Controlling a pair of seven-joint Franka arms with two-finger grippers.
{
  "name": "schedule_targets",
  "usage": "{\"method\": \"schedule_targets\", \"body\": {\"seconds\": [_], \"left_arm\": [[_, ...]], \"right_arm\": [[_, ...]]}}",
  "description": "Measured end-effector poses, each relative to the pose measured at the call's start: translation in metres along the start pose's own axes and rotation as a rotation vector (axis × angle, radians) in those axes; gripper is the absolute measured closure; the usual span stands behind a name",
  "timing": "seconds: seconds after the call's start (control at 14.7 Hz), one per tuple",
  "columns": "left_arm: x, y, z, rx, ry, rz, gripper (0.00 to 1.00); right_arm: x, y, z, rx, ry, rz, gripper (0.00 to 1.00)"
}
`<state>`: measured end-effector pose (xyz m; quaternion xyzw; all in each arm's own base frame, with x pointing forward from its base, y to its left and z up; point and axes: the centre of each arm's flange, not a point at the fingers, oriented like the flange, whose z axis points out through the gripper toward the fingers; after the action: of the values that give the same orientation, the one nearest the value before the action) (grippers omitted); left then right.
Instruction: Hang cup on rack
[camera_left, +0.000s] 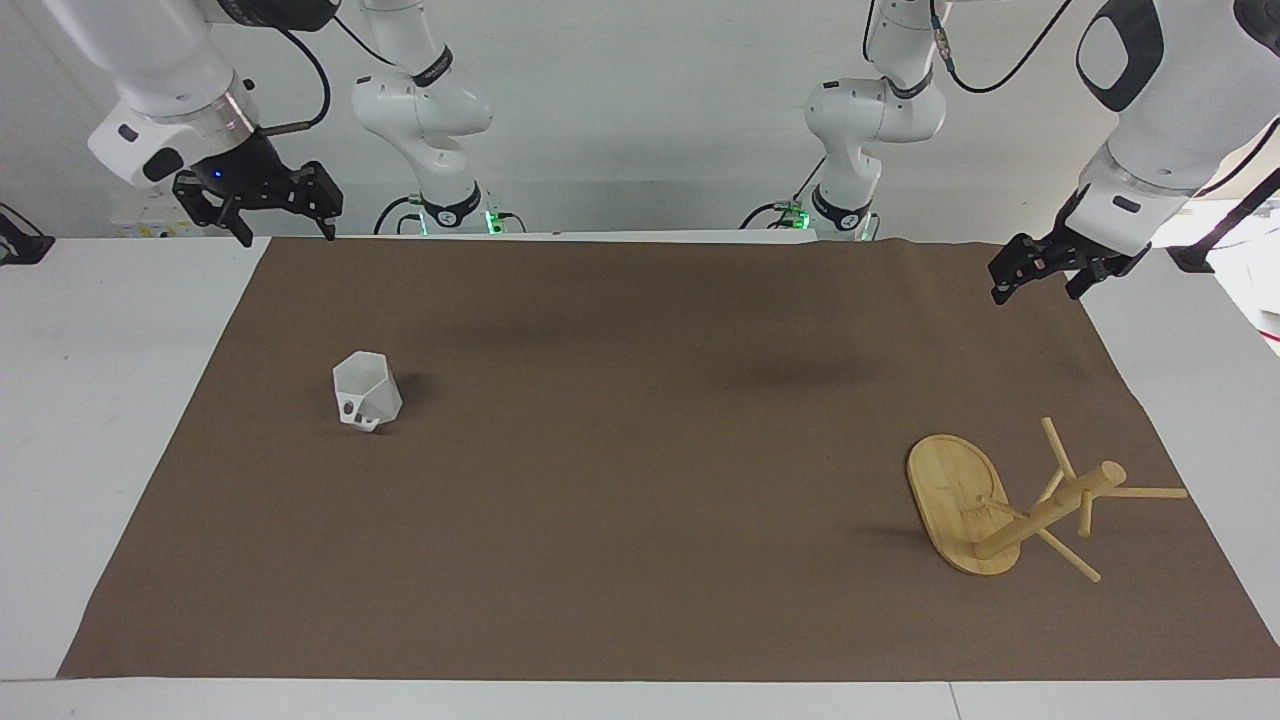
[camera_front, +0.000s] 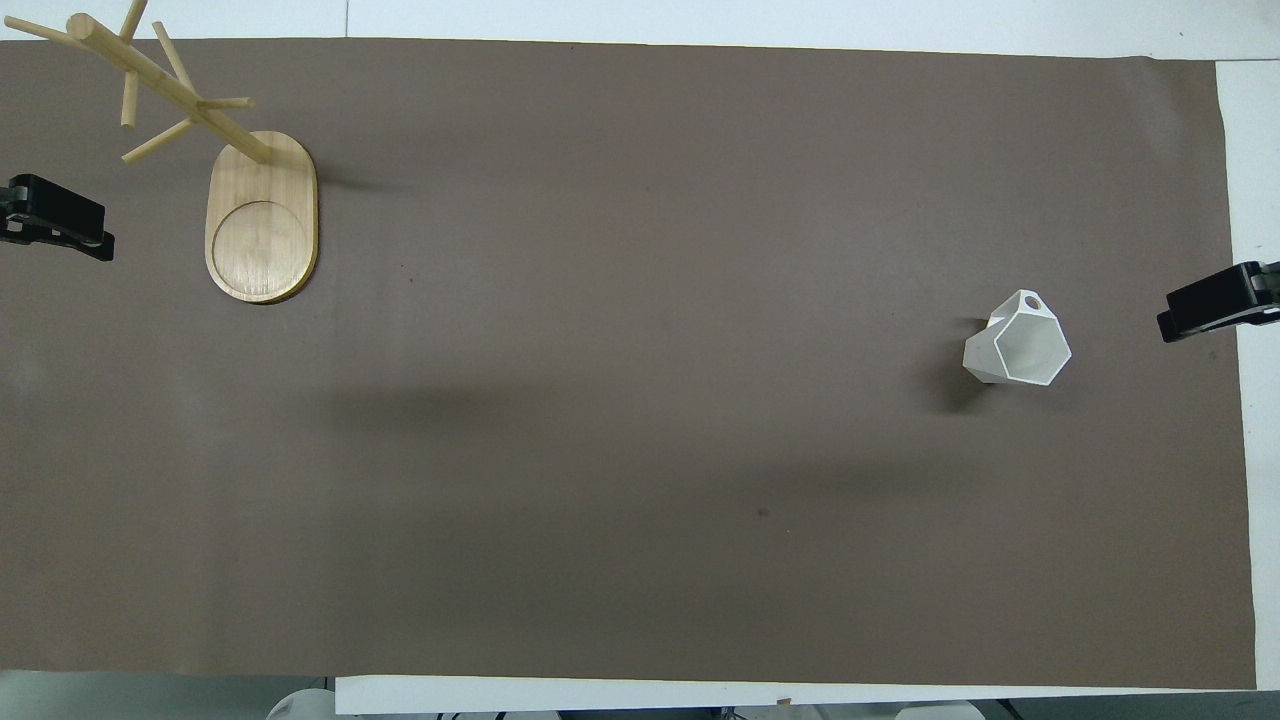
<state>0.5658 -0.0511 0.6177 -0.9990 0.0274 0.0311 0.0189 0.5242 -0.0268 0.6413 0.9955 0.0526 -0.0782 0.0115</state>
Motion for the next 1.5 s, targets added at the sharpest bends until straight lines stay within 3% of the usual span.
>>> {"method": "schedule_targets", "body": {"seconds": [0.14,0.41,0.61,0.89,1.09,1.3,1.5], "left_arm": [[0.0,0.0,0.0,0.0,0.0,0.0,0.0],[0.0,0.0,0.0,0.0,0.0,0.0,0.0],[0.0,0.0,0.0,0.0,0.0,0.0,0.0],[0.0,0.0,0.0,0.0,0.0,0.0,0.0],[0.0,0.0,0.0,0.0,0.0,0.0,0.0],[0.0,0.0,0.0,0.0,0.0,0.0,0.0],[0.0,0.0,0.0,0.0,0.0,0.0,0.0]], "right_arm": [[0.0,0.0,0.004,0.002,-0.008,-0.029,0.0],[0.007,0.021,0.012,0.066,0.063,-0.316,0.0],[0.009,0.088,0.038,0.134,0.12,-0.535,0.0],[0.032,0.173,0.109,0.298,0.254,-0.806,0.0],[0.058,0.216,0.183,0.462,0.412,-0.949,0.0],[0.068,0.239,0.274,0.641,0.644,-1.101,0.0],[0.056,0.239,0.342,0.73,0.858,-1.201,0.0]]}}
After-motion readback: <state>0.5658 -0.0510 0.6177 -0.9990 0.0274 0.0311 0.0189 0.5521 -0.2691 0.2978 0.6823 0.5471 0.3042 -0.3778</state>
